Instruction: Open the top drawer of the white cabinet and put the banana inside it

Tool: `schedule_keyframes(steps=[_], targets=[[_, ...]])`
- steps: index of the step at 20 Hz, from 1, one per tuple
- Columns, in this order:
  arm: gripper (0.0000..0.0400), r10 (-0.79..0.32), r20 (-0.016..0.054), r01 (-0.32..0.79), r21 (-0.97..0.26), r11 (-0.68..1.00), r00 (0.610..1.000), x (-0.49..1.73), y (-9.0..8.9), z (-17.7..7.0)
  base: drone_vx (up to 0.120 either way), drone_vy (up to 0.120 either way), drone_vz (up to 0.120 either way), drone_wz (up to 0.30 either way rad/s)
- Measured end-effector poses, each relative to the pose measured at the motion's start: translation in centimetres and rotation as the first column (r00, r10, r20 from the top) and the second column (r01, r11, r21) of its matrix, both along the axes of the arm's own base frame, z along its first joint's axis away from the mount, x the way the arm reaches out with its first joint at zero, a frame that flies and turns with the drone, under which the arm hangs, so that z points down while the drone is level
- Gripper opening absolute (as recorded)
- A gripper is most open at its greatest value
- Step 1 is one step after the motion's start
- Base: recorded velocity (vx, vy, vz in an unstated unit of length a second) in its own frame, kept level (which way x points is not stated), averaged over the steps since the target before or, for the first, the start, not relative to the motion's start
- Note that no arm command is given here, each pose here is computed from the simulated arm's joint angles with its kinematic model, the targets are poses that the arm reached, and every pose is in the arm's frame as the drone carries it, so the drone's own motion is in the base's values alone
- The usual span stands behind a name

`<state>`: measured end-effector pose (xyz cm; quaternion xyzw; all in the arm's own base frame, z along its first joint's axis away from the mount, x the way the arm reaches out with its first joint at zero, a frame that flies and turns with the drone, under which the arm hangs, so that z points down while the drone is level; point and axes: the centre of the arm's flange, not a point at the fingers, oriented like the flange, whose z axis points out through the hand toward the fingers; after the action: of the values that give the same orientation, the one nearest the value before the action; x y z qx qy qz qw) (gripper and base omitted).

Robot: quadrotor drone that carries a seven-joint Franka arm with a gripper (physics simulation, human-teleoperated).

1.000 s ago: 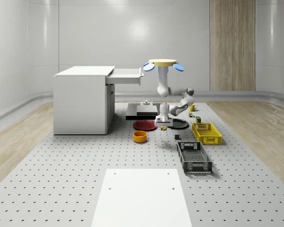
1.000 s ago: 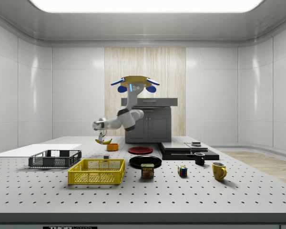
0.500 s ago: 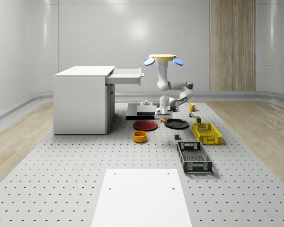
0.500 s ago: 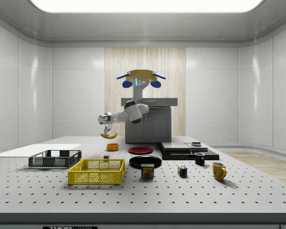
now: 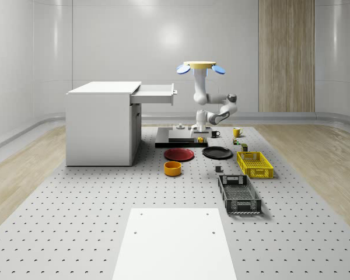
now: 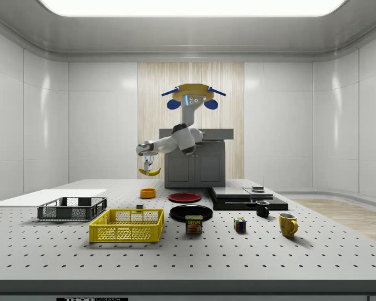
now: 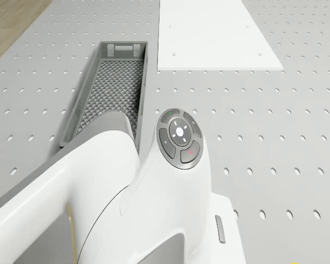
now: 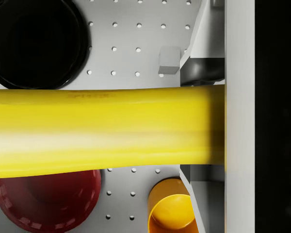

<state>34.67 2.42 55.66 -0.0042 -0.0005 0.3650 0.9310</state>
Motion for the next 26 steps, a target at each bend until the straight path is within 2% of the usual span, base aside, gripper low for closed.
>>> schedule_keyframes(steps=[26], targets=[[0.019,0.0,0.0,0.0,0.0,1.0,1.0,0.0,0.0,0.0,-0.12,0.0,0.12,0.0]])
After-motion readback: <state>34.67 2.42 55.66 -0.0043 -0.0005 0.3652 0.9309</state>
